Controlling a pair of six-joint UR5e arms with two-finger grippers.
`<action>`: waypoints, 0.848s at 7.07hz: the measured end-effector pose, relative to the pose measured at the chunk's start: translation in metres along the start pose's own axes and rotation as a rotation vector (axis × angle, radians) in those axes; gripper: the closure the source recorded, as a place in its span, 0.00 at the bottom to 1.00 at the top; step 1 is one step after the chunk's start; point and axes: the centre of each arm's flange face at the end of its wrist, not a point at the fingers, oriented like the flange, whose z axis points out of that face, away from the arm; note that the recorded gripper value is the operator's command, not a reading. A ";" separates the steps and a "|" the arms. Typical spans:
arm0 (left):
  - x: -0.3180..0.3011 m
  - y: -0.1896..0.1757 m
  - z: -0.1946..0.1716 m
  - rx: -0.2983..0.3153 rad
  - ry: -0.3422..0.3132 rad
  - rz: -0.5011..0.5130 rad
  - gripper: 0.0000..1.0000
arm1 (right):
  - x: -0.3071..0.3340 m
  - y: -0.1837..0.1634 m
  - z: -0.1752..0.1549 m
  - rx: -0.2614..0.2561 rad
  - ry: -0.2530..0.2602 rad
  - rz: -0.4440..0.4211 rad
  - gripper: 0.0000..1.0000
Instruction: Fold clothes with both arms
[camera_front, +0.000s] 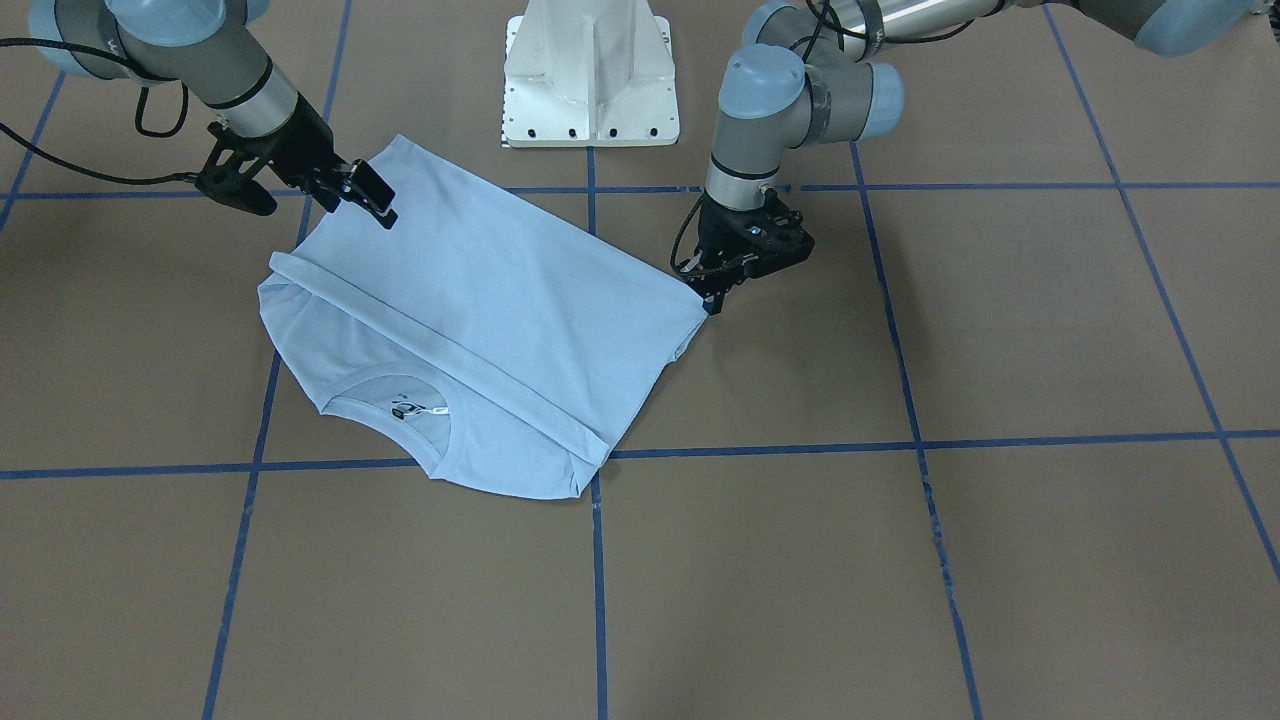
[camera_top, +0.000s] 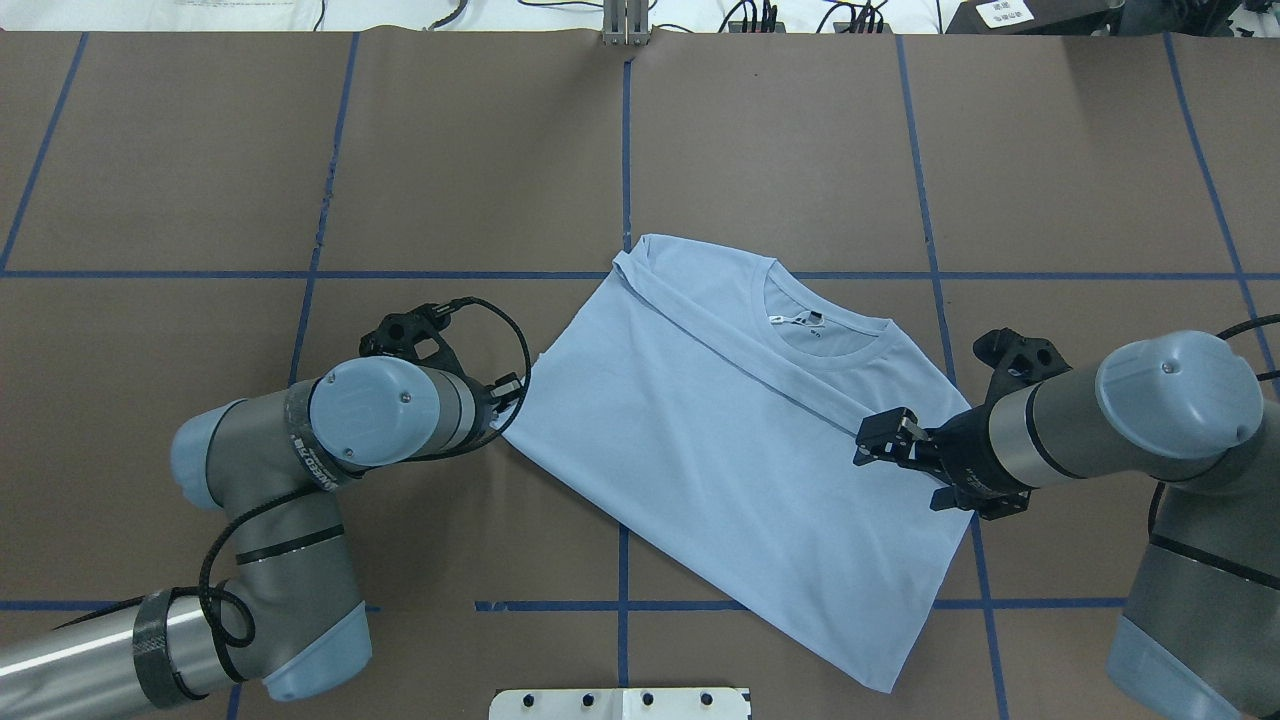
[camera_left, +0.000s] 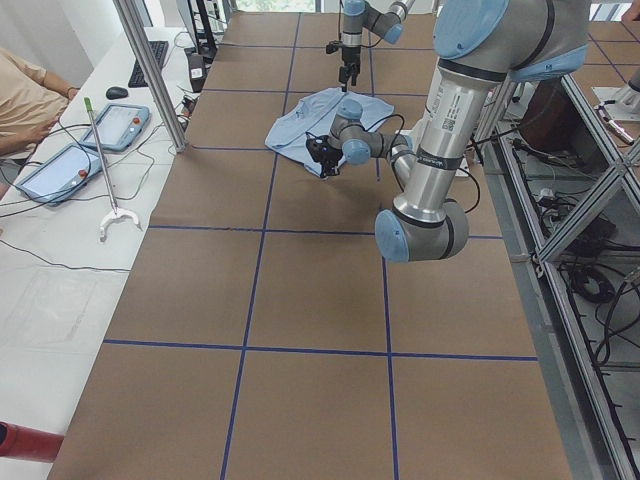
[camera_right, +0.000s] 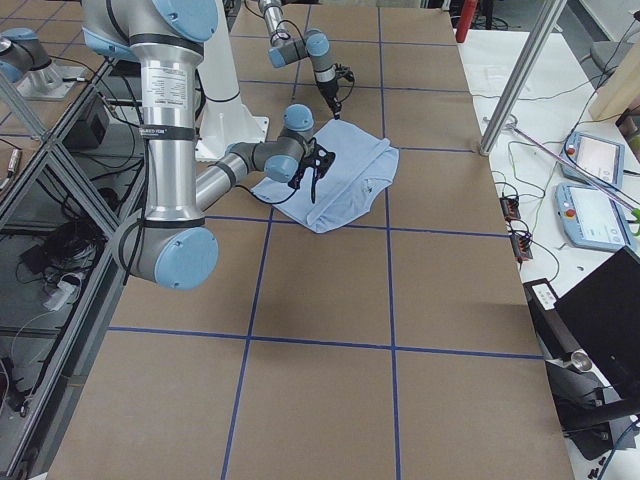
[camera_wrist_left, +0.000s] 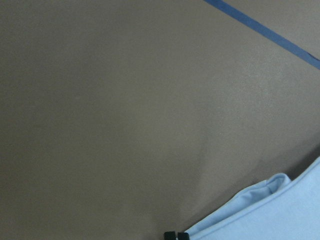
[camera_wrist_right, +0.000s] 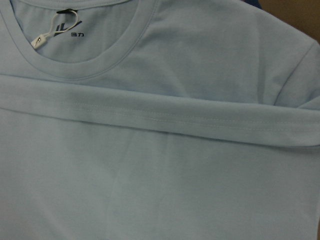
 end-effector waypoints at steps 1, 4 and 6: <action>-0.006 -0.027 0.000 0.033 -0.008 0.021 1.00 | -0.002 0.000 0.000 0.002 -0.004 0.000 0.00; 0.009 -0.144 -0.004 0.167 -0.018 0.072 1.00 | -0.006 -0.002 -0.005 0.009 -0.017 0.001 0.00; 0.069 -0.211 0.013 0.234 0.045 0.037 1.00 | -0.007 -0.010 -0.010 0.023 -0.025 0.011 0.00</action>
